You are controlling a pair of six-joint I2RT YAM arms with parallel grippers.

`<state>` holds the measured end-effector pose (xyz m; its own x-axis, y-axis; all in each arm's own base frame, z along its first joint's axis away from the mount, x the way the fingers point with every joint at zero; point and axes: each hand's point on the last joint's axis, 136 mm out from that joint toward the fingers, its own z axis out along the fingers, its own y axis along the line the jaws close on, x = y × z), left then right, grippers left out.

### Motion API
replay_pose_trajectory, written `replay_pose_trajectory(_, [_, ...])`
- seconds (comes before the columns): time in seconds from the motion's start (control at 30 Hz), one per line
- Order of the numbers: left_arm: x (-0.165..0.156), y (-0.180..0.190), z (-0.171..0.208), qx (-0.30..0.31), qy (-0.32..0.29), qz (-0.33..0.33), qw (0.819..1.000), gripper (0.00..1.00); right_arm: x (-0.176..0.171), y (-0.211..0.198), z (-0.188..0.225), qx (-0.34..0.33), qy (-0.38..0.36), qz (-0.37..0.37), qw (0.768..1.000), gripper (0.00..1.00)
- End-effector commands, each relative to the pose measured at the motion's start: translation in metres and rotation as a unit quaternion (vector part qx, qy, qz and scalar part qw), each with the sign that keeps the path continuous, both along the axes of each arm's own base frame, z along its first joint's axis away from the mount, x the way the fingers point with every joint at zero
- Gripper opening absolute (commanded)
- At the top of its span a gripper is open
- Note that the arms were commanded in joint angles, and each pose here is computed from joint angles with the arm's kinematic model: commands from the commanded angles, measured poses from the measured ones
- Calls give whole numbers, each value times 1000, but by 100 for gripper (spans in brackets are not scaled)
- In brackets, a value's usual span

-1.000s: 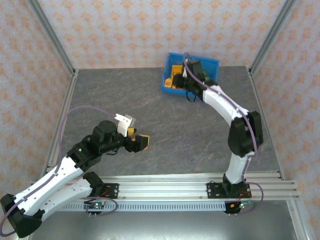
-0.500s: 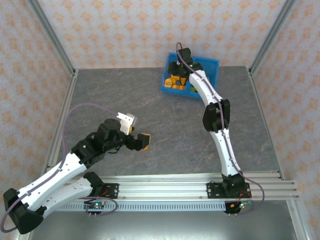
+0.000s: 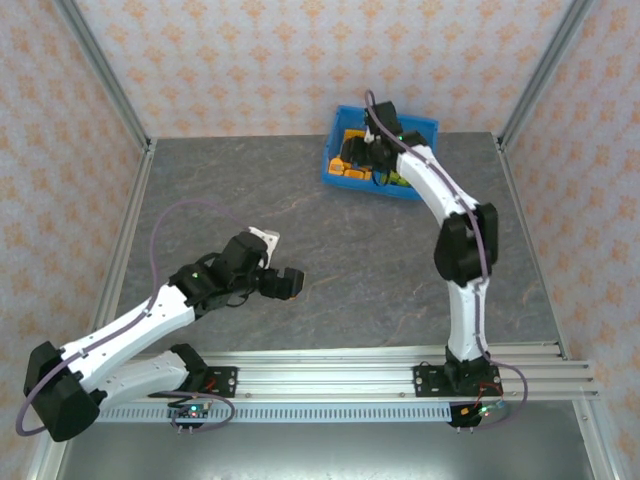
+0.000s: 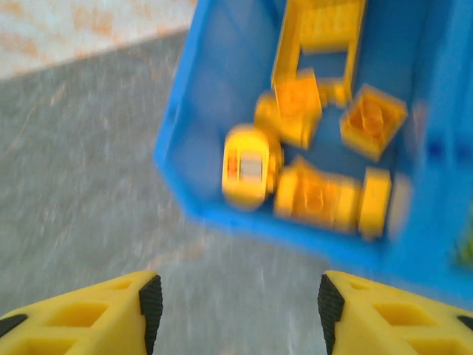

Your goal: Sort the legos into containers by color

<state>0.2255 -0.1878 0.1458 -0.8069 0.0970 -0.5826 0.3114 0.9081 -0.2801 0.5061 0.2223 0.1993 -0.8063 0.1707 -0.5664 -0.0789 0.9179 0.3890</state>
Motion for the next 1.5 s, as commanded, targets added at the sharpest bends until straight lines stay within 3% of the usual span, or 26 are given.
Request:
replay_pose_trajectory(0.0, [-1,4,-11,34,18,31,999,96,-51,17,63,58,-72,31,995,63])
replay_pose_trajectory(0.13, [5,-7,-27,60,27,35,997,86,-120,2,71,72,-82,34,993,71])
replay_pose_trajectory(0.27, [16,-4,-44,92,46,91,991,76,-176,-21,65,98,-74,11,992,79])
replay_pose_trajectory(0.47, [21,-4,-75,113,76,137,981,66,-221,-56,49,90,-63,-23,994,83])
replay_pose_trajectory(0.87, [14,-9,-125,148,113,144,972,64,-228,-62,54,82,-76,-20,994,86])
replay_pose_trajectory(1.1, [9,-9,-142,165,118,146,968,52,-226,-60,50,84,-72,-20,994,86])
replay_pose_trajectory(1.27, [18,-20,-121,130,92,142,977,41,-227,-62,54,85,-75,-25,993,86])
replay_pose_trajectory(1.47, [57,-42,-38,95,-11,122,988,37,-232,-63,76,115,-99,-31,988,87])
